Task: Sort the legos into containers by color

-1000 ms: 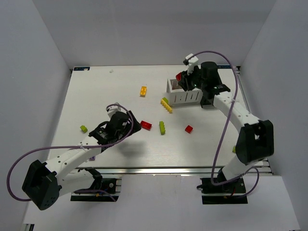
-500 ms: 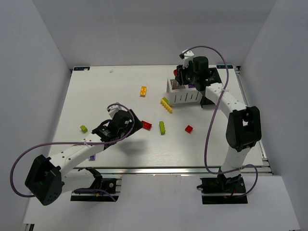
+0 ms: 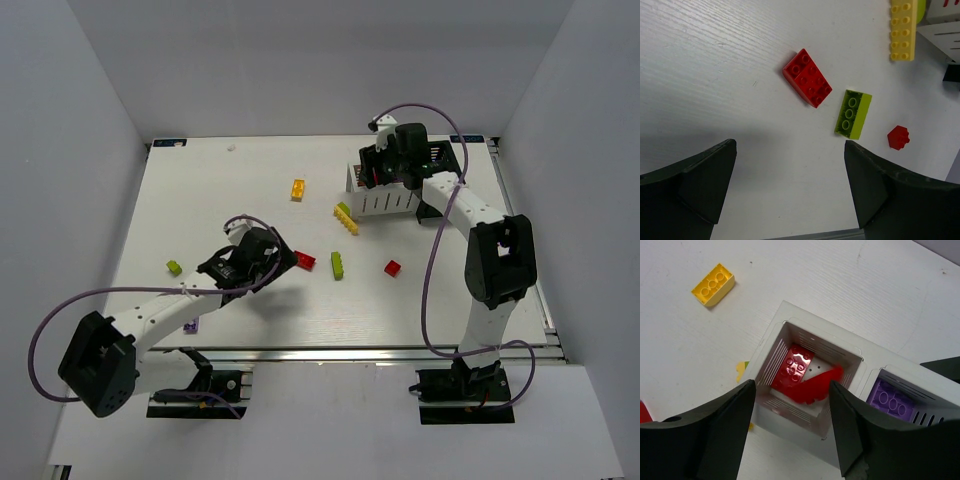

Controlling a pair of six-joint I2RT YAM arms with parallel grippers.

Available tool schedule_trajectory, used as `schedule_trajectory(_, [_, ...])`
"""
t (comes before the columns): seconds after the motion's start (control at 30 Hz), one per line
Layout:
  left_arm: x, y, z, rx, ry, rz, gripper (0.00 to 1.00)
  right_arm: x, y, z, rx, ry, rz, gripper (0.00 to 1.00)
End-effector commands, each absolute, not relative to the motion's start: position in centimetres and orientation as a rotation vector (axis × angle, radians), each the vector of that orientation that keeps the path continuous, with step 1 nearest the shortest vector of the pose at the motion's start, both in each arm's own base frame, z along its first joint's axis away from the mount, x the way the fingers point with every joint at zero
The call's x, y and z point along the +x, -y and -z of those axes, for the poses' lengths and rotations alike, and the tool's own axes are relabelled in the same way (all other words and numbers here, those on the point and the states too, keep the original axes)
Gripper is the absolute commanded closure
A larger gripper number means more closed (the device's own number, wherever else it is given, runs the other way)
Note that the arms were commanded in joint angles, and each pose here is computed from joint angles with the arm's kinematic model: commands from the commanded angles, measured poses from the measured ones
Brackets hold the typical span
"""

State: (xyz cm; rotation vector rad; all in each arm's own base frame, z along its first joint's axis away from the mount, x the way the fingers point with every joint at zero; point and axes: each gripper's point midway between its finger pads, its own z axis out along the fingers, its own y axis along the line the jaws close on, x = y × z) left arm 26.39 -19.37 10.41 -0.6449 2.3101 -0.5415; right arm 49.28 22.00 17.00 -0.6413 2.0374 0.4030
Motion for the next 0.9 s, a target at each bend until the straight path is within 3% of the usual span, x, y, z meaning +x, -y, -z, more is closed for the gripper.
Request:
schedule_trajectory(0.0, [27.4, 19.9, -11.3, -0.719, -2.302, 0.543, 0.02, 50.1, -22.1, -20.2, -0.649, -1.963, -0.403, 0.33])
schedule_trajectory(0.17, [28.0, 21.2, -10.3, -0.786, -2.361, 0.523, 0.02, 48.6, -21.5, -23.8, -0.645, -1.901, -0.407, 0.40])
schedule_trajectory(0.27, [28.7, 21.6, -9.7, -0.872, -2.395, 0.462, 0.02, 43.2, -21.9, -26.9, -0.774, -1.787, -0.501, 1.00])
schedule_trajectory(0.3, [28.9, 21.6, -9.5, -0.888, -2.406, 0.431, 0.03, 41.2, -21.9, -27.1, -0.825, -1.753, -0.532, 1.00])
schedule_trajectory(0.33, [30.0, 22.0, -9.6, -0.911, -2.399, 0.396, 0.04, 37.7, -21.8, -23.7, -0.926, -1.765, -0.622, 1.00])
schedule_trajectory(0.37, [29.6, 21.5, -9.2, -0.954, -2.423, 0.333, 0.04, 35.0, -21.6, -26.4, -0.964, -1.628, -0.633, 1.00])
schedule_trajectory(0.4, [29.8, 21.6, -9.1, -0.966, -2.431, 0.308, 0.04, 33.1, -21.4, -25.6, -0.992, -1.609, -0.653, 1.00])
schedule_trajectory(0.47, [30.3, 22.3, -8.7, -1.004, -2.449, 0.264, 0.05, 28.6, -20.7, -24.0, -1.025, -1.579, -0.711, 0.71])
schedule_trajectory(0.5, [30.4, 22.4, -8.5, -1.016, -2.453, 0.248, 0.05, 27.6, -20.3, -23.6, -1.024, -1.580, -0.725, 0.41])
schedule_trajectory(0.53, [30.3, 22.7, -7.5, -1.027, -2.477, 0.205, 0.05, 26.1, -20.0, -24.0, -1.031, -1.565, -0.744, 0.31])
schedule_trajectory(0.6, [30.7, 22.9, -7.5, -1.086, -2.478, 0.157, 0.04, 25.2, -19.4, -23.8, -1.019, -1.588, -0.755, 0.21])
schedule_trajectory(0.67, [30.3, 22.7, -6.0, -1.123, -2.518, 0.054, 0.04, 24.9, -18.8, -24.6, -0.997, -1.569, -0.736, 0.21])
schedule_trajectory(0.87, [31.4, 25.0, -4.7, -1.161, -2.565, 0.077, 0.05, 25.5, -17.4, -25.3, -0.954, -1.559, -0.685, 0.21])
